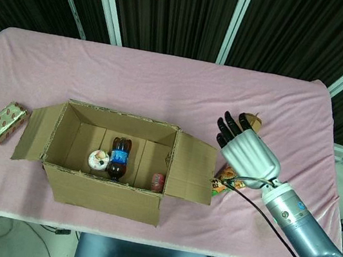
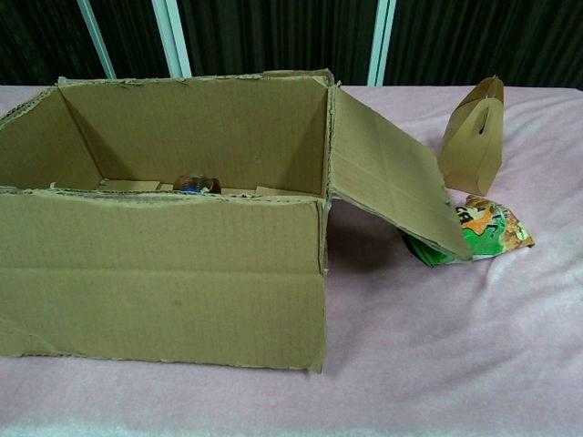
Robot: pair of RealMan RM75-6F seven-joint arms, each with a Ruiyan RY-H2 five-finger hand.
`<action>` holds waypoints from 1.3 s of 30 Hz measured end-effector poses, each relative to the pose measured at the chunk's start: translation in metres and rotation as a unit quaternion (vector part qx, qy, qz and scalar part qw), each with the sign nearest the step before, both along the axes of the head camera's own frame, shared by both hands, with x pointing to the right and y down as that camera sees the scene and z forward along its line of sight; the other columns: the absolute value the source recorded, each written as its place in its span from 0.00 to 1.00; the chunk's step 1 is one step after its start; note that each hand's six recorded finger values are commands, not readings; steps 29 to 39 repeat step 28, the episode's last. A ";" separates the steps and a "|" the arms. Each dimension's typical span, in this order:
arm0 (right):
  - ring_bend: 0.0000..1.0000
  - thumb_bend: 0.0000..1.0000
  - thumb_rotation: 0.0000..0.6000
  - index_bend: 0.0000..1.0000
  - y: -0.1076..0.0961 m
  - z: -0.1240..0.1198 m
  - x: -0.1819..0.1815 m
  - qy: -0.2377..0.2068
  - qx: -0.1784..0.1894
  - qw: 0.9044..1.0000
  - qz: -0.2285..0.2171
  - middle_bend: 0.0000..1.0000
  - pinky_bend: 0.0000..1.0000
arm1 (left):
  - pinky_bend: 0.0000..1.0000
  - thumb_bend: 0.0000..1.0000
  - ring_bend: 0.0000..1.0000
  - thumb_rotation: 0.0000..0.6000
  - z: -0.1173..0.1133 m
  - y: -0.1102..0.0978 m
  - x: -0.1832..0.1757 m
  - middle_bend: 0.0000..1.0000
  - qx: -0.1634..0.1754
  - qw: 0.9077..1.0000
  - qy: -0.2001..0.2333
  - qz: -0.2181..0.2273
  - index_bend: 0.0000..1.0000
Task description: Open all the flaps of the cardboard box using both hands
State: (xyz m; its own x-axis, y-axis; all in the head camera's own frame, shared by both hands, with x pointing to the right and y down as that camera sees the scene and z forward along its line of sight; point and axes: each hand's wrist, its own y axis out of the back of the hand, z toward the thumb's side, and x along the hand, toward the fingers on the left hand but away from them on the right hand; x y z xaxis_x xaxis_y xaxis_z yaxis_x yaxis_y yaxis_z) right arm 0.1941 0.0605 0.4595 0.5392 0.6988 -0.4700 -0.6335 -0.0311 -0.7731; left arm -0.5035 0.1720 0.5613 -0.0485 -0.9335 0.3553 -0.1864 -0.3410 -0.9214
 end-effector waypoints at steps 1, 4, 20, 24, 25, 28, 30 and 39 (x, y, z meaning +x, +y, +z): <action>0.10 0.38 1.00 0.19 0.000 0.001 0.005 -0.002 0.000 1.000 0.008 0.13 0.22 | 0.00 0.21 0.00 1.00 0.000 0.000 0.000 0.00 0.000 1.000 0.000 0.000 0.00; 0.10 0.38 1.00 0.13 0.000 0.003 0.017 -0.011 -0.002 0.999 0.034 0.12 0.22 | 0.00 0.21 0.00 1.00 0.001 0.001 0.000 0.00 -0.002 1.000 -0.004 0.001 0.00; 0.00 0.29 0.90 0.00 0.063 0.056 0.136 -0.199 -0.014 0.928 0.313 0.00 0.22 | 0.00 0.15 0.00 1.00 0.000 0.007 0.005 0.00 -0.002 0.999 -0.047 0.025 0.00; 0.00 0.29 0.86 0.00 0.088 0.071 0.162 -0.225 -0.014 0.913 0.341 0.00 0.22 | 0.00 0.14 0.00 1.00 0.001 0.010 0.007 0.00 -0.005 0.998 -0.060 0.032 0.00; 0.00 0.29 0.87 0.00 0.095 0.074 0.169 -0.232 -0.012 0.910 0.344 0.00 0.22 | 0.00 0.14 0.00 1.00 0.001 0.010 0.007 0.00 -0.005 0.997 -0.065 0.034 0.00; 0.00 0.29 0.88 0.00 0.111 0.082 0.183 -0.250 -0.004 0.905 0.343 0.00 0.22 | 0.00 0.13 0.00 1.00 0.001 0.011 0.008 0.00 -0.005 0.997 -0.075 0.037 0.00; 0.00 0.29 0.88 0.00 0.111 0.082 0.183 -0.250 -0.004 0.905 0.343 0.00 0.22 | 0.00 0.13 0.00 1.00 0.001 0.011 0.008 0.00 -0.005 0.997 -0.075 0.037 0.00; 0.00 0.29 0.88 0.00 0.111 0.082 0.183 -0.250 -0.004 0.905 0.343 0.00 0.22 | 0.00 0.13 0.00 1.00 0.001 0.011 0.008 0.00 -0.005 0.997 -0.075 0.037 0.00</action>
